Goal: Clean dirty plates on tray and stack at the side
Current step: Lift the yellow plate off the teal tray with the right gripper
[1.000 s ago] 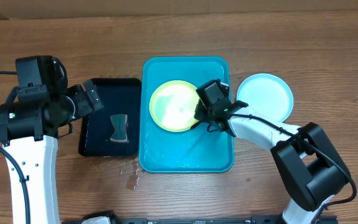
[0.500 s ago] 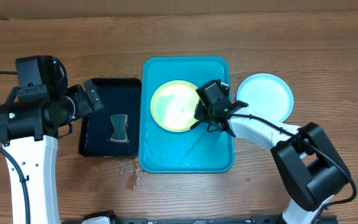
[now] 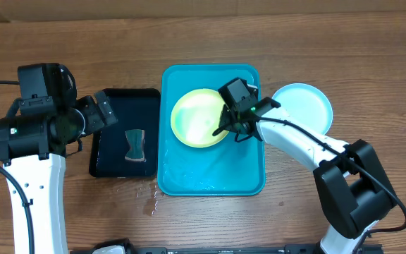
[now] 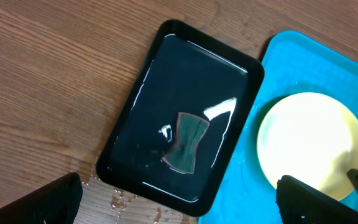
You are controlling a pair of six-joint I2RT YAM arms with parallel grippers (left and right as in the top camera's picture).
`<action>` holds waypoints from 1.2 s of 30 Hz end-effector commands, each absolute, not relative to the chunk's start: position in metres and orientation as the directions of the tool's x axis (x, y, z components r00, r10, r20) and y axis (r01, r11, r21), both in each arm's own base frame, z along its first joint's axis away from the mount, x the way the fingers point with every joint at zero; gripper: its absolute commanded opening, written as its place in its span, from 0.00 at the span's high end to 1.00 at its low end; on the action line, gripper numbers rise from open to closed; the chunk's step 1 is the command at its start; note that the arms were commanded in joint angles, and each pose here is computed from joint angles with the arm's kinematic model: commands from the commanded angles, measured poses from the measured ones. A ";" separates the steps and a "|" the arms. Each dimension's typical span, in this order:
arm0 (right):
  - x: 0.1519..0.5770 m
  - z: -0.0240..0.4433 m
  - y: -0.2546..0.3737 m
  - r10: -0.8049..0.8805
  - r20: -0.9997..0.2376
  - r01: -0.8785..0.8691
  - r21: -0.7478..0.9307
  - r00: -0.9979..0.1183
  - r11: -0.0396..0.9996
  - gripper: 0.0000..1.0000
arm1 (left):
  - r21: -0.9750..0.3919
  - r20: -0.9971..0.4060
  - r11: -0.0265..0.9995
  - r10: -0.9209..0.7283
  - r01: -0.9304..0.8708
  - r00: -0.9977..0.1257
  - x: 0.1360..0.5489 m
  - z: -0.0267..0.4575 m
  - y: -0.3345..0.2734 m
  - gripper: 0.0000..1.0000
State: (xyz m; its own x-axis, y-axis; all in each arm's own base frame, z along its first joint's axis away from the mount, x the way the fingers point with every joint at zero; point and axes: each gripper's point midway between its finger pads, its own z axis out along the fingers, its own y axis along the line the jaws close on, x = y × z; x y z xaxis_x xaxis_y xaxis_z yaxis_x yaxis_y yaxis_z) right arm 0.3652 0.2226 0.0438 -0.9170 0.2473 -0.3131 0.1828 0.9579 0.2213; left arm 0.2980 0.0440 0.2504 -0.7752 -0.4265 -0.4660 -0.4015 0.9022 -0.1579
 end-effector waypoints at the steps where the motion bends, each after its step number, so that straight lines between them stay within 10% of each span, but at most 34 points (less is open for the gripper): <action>1: 0.385 0.072 0.230 0.245 -0.360 0.163 0.243 -0.900 0.956 0.96 | -0.154 -0.477 0.895 -0.438 -0.418 -0.762 0.299 0.254 0.048 0.00; 36: 0.373 0.175 0.355 0.134 -0.631 -0.082 0.301 -0.764 0.950 0.96 | -0.154 -0.477 0.895 -0.438 -0.418 -0.762 0.299 0.254 0.048 0.00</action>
State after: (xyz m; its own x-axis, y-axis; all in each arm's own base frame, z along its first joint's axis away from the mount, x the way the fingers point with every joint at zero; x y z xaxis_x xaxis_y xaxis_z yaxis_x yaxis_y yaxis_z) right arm 0.3643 0.3565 0.1624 -0.8265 0.1162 -0.5508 -0.1047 0.9296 0.3533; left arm 0.2979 0.0440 0.2504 -0.7754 -0.4266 -0.4657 -0.4015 0.9021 -0.1578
